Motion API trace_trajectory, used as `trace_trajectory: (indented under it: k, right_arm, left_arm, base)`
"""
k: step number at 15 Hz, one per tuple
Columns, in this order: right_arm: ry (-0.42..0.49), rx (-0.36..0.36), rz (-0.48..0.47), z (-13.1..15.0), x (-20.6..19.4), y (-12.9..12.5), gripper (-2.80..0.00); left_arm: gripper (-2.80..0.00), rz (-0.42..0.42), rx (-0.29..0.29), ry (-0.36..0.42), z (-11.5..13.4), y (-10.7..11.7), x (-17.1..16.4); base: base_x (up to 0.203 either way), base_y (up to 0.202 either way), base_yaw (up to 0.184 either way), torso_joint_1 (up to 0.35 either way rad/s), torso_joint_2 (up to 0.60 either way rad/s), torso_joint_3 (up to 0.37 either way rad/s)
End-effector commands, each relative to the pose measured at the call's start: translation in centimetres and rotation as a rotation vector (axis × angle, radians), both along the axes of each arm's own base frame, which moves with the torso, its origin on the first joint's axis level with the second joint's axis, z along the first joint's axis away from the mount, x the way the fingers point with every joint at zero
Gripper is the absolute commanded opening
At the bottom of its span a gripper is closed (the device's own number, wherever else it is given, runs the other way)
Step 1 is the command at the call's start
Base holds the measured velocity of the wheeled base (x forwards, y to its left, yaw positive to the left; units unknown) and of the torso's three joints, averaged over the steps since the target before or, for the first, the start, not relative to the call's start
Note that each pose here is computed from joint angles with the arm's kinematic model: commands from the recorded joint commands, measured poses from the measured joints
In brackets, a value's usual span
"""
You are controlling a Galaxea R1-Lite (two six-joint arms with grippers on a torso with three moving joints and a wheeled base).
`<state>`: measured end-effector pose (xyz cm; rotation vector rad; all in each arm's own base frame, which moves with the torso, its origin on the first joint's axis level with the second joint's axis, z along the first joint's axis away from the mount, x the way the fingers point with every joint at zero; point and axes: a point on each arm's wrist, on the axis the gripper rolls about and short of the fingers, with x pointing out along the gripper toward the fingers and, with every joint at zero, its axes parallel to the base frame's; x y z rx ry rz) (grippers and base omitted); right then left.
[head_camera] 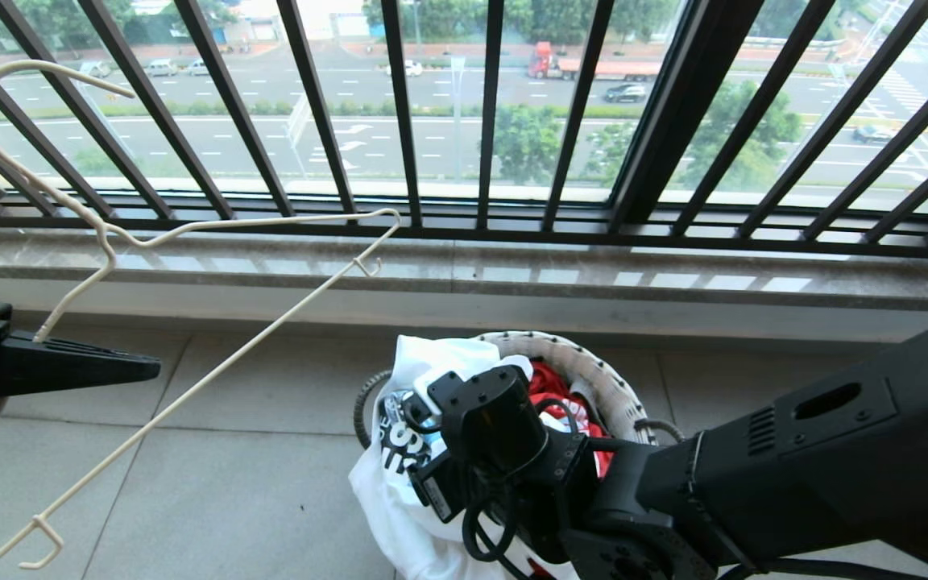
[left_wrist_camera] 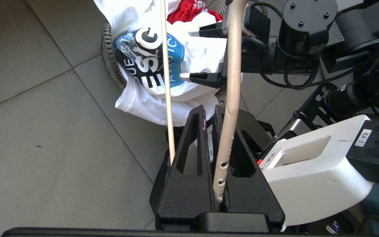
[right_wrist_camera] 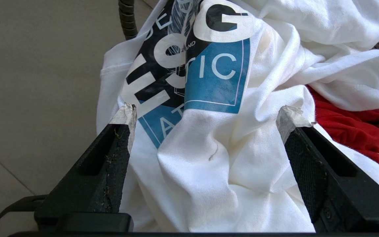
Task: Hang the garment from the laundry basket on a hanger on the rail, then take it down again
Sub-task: Pick up clothes from the basket
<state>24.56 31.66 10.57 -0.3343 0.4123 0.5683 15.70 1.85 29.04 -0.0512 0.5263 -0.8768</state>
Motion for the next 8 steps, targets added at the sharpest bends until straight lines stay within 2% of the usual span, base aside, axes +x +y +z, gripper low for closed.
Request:
trace_trajectory:
  k: [1, 2, 3, 8]
  right_arm:
    - [-0.043, -0.062, -0.007, -2.77, 0.49, 0.60, 0.00]
    - [-0.052, -0.075, -0.002, -3.13, 0.50, 0.57, 0.00]
    - [-0.053, -0.078, -0.002, -3.16, 0.50, 0.55, -2.80]
    - [-0.062, -0.083, -0.017, -3.03, 0.55, 0.46, -2.80]
  left_arm:
    - [-2.80, -0.005, -0.004, 0.000, 0.00, -0.02, -0.07]
    - [-2.80, -0.005, -0.004, 0.002, -0.03, -0.02, -0.03]
    - [-2.80, -0.004, -0.004, 0.001, -0.03, 0.00, -0.06]
    - [-2.80, -0.004, -0.004, 0.002, -0.04, -0.01, -0.07]
  base:
    - [0.000, 0.000, 0.000, 0.000, 0.00, 0.000]
    - [0.000, 0.000, 0.000, 0.000, 0.00, 0.000]
    - [0.000, 0.000, 0.000, 0.000, 0.00, 0.000]
    - [0.000, 0.000, 0.000, 0.000, 0.00, 0.000]
